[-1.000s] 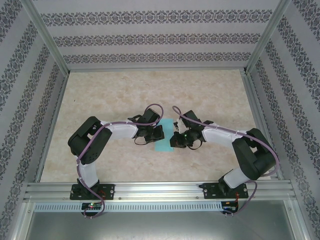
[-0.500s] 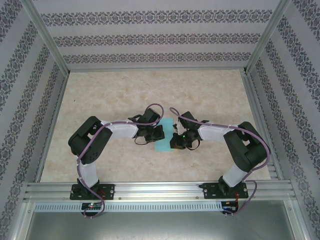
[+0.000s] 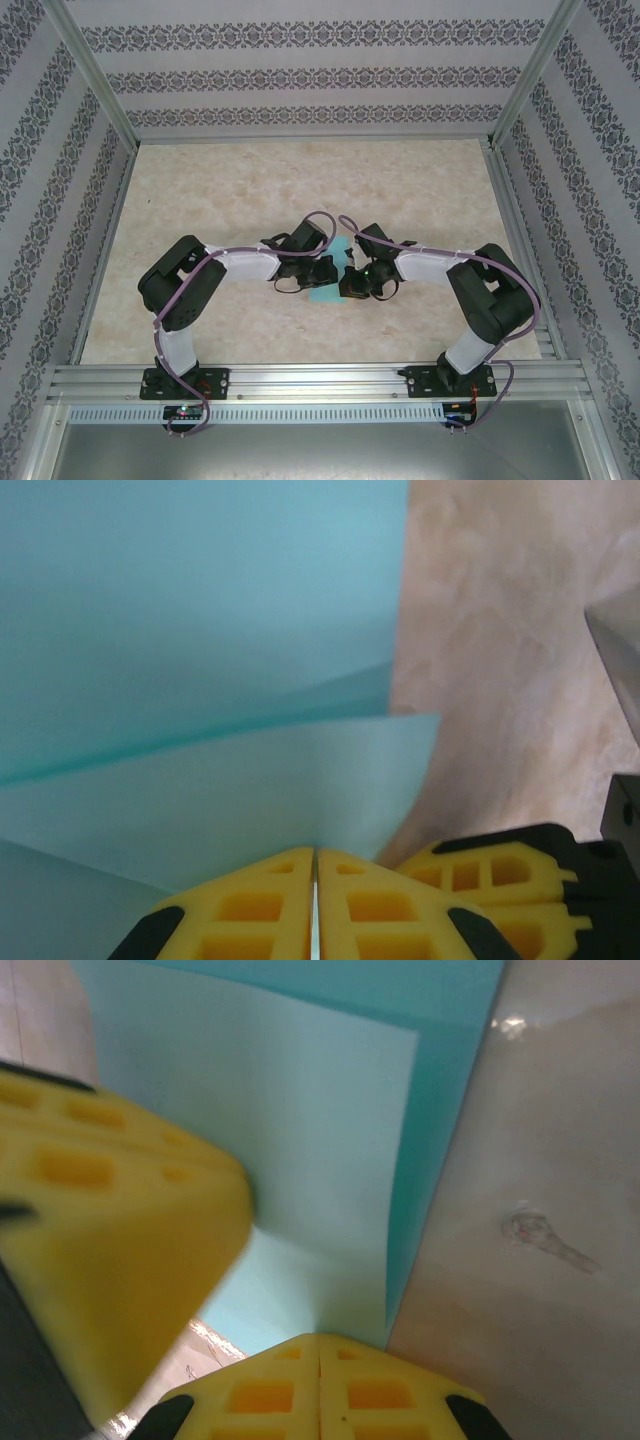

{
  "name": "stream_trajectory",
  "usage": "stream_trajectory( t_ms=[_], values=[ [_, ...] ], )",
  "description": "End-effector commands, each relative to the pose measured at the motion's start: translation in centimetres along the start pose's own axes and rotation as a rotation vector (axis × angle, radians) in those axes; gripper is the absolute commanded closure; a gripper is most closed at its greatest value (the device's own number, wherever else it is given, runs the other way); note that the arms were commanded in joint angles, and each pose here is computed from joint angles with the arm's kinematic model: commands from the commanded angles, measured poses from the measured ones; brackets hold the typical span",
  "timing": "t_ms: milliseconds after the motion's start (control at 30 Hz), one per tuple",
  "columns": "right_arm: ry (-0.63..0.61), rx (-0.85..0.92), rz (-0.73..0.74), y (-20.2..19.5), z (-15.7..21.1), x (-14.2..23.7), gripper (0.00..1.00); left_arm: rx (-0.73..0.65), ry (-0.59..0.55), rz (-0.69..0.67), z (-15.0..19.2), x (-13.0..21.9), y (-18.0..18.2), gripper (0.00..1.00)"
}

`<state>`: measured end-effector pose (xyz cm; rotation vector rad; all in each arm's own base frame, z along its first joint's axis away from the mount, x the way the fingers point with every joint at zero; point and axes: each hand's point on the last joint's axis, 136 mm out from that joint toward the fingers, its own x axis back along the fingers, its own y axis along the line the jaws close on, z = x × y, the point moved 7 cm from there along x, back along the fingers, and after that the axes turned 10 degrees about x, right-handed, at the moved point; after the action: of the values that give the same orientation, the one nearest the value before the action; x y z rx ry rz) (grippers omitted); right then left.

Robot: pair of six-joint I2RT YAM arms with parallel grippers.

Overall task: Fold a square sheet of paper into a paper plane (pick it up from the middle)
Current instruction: Fold the triangle a second time at the center of the table.

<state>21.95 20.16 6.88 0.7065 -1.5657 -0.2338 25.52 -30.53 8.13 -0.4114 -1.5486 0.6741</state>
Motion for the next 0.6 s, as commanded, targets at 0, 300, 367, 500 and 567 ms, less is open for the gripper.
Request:
stream_trajectory(
  t_ms=[0,300,367,500,567],
  values=[
    [0.033,-0.034,0.085,-1.2,1.0,-0.9,0.93,-0.027,0.018,0.037,1.1,0.1,-0.7,0.9],
    [0.042,-0.043,0.095,-1.5,1.2,-1.0,0.93,0.024,0.011,-0.008,1.7,-0.5,1.0,0.91],
    [0.049,-0.044,0.1,-1.6,1.4,-1.1,0.93,0.024,0.004,-0.031,1.6,-0.7,1.4,0.91],
    [0.08,-0.049,0.126,-2.2,2.2,-1.3,0.93,0.013,-0.015,-0.069,1.0,-0.8,1.9,0.92],
    [0.098,-0.05,0.142,-2.5,2.6,-1.4,0.93,0.011,-0.024,-0.074,0.6,-0.7,2.2,0.92]
  ],
)
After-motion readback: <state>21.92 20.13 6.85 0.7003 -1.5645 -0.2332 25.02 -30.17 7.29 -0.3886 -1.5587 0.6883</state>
